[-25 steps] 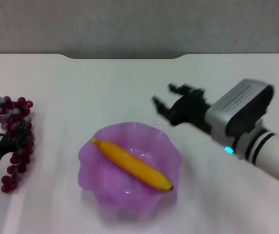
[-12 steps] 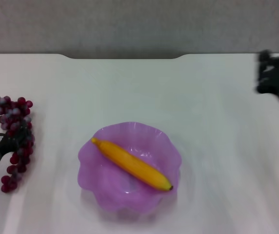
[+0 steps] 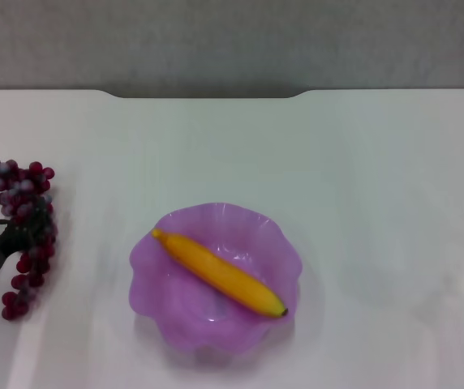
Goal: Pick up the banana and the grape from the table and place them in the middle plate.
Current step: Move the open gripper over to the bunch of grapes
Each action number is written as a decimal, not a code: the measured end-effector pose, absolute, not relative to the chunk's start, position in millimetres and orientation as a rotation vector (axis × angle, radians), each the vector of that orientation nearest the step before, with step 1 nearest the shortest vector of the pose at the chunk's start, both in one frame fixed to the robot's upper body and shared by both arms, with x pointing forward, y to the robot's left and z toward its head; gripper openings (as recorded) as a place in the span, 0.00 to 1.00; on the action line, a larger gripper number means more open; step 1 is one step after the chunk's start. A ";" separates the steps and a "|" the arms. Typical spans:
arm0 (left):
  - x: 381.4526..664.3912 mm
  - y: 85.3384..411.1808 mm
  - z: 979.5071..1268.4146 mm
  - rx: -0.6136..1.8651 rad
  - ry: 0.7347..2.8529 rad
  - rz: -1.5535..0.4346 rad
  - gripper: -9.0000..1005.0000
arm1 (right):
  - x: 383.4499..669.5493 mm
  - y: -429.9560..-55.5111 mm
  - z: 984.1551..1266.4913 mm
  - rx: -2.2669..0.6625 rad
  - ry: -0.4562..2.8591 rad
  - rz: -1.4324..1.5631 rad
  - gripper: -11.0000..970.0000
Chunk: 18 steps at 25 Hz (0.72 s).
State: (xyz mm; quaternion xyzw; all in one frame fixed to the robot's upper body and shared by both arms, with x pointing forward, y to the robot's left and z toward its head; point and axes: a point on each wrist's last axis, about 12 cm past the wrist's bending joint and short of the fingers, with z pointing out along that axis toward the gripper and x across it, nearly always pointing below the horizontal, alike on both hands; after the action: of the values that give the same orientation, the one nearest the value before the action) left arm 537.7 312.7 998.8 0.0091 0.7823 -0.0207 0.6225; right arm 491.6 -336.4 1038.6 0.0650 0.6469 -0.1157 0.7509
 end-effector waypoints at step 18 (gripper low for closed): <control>536.6 303.6 994.2 -0.045 1.846 -0.112 0.89 | 467.9 -332.5 1052.3 0.037 1.244 -0.510 0.01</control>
State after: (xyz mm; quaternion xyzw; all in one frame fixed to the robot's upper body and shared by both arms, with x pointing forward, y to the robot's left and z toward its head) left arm 536.6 303.6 994.2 -0.0195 0.7970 -0.0484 0.6017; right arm 467.9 -332.5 1052.3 0.0171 0.5763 -0.2363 0.7821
